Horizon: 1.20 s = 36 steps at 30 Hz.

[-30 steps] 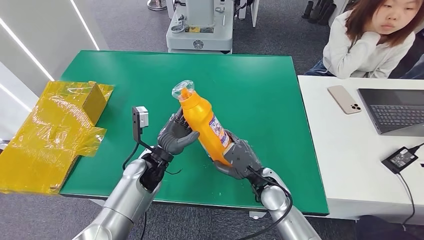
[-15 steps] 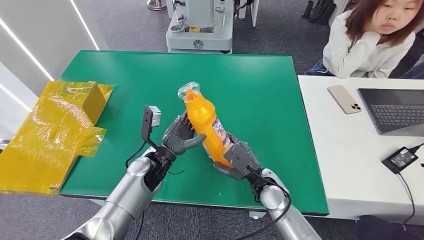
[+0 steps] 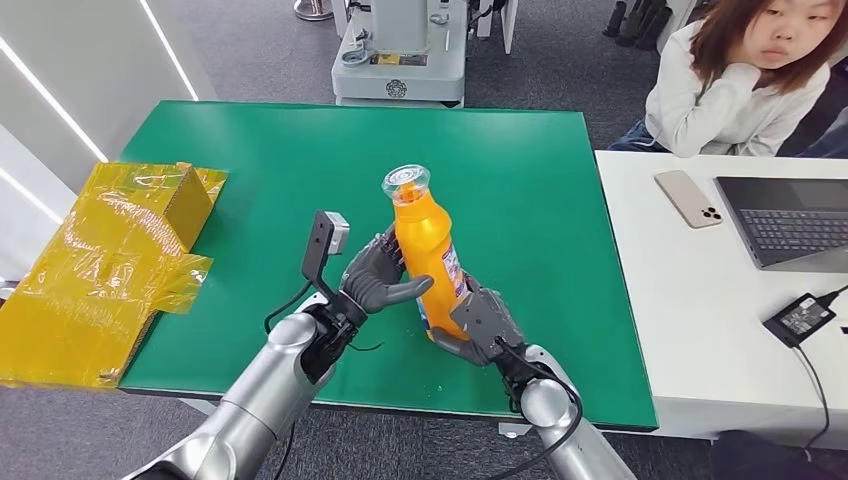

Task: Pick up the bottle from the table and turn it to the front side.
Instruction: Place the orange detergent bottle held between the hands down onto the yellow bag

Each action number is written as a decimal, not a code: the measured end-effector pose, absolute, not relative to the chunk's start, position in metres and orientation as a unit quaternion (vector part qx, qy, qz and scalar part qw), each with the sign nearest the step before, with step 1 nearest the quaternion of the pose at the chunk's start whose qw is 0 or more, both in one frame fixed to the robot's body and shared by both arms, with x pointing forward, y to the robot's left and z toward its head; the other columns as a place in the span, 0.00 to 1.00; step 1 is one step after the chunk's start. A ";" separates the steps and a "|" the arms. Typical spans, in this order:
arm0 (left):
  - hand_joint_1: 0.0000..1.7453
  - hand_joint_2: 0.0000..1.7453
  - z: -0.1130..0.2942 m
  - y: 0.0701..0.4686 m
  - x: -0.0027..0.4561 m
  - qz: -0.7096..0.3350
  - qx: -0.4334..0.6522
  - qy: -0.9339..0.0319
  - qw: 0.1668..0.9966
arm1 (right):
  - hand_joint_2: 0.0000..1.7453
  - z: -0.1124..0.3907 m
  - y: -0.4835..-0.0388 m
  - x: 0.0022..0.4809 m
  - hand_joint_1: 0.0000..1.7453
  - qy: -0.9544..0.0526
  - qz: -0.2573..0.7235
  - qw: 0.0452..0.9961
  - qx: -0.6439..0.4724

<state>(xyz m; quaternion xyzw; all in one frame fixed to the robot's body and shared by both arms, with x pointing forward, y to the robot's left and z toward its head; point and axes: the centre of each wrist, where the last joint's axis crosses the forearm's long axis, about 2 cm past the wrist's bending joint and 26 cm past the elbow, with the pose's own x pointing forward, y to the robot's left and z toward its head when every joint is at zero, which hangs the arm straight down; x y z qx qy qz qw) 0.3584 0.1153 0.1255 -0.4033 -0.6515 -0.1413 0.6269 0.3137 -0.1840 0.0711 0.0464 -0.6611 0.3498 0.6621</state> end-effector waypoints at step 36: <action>1.00 1.00 0.149 0.097 0.371 -0.170 -0.357 -0.680 0.618 | 1.00 0.072 -0.186 0.316 0.00 -0.674 0.331 0.659 0.042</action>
